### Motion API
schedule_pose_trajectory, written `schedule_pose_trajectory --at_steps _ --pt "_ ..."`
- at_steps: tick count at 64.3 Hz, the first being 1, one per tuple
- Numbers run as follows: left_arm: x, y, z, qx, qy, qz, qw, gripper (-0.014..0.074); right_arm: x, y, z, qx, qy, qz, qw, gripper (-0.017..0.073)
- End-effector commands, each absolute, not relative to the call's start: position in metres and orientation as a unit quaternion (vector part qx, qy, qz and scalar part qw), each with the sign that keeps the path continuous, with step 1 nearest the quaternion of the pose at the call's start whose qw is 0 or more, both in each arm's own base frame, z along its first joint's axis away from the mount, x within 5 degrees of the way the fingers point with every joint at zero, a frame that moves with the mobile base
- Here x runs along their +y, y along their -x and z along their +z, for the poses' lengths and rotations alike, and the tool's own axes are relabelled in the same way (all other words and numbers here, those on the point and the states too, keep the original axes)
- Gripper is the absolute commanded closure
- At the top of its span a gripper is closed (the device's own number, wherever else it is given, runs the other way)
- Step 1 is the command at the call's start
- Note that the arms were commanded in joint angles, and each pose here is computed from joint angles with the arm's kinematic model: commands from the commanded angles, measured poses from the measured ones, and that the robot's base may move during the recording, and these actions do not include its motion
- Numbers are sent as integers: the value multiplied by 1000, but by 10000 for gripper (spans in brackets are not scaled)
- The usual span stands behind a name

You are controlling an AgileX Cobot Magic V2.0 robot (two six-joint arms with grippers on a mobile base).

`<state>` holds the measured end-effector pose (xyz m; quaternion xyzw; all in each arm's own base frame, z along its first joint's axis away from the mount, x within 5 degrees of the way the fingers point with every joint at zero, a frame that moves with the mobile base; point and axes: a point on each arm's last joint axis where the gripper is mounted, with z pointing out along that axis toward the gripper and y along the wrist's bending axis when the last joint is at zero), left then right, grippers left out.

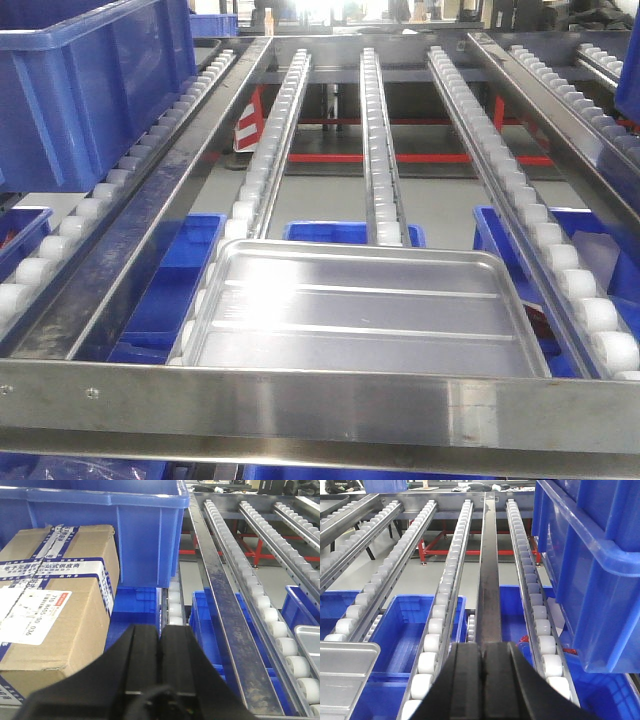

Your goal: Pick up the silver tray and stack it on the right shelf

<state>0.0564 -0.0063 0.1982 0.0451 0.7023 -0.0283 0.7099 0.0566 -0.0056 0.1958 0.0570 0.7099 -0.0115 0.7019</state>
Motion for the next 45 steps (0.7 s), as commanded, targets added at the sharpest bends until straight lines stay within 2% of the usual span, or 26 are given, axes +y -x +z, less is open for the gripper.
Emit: schedule_pose_trajectory --at_steps 1,45 --pt "-5 -56 198 677 -38 -29 735 686 -5 -55 206 670 -51 -17 741 503" --pt "-4 -56 204 652 -29 -29 757 686 -5 -55 206 669 -51 -17 741 503"
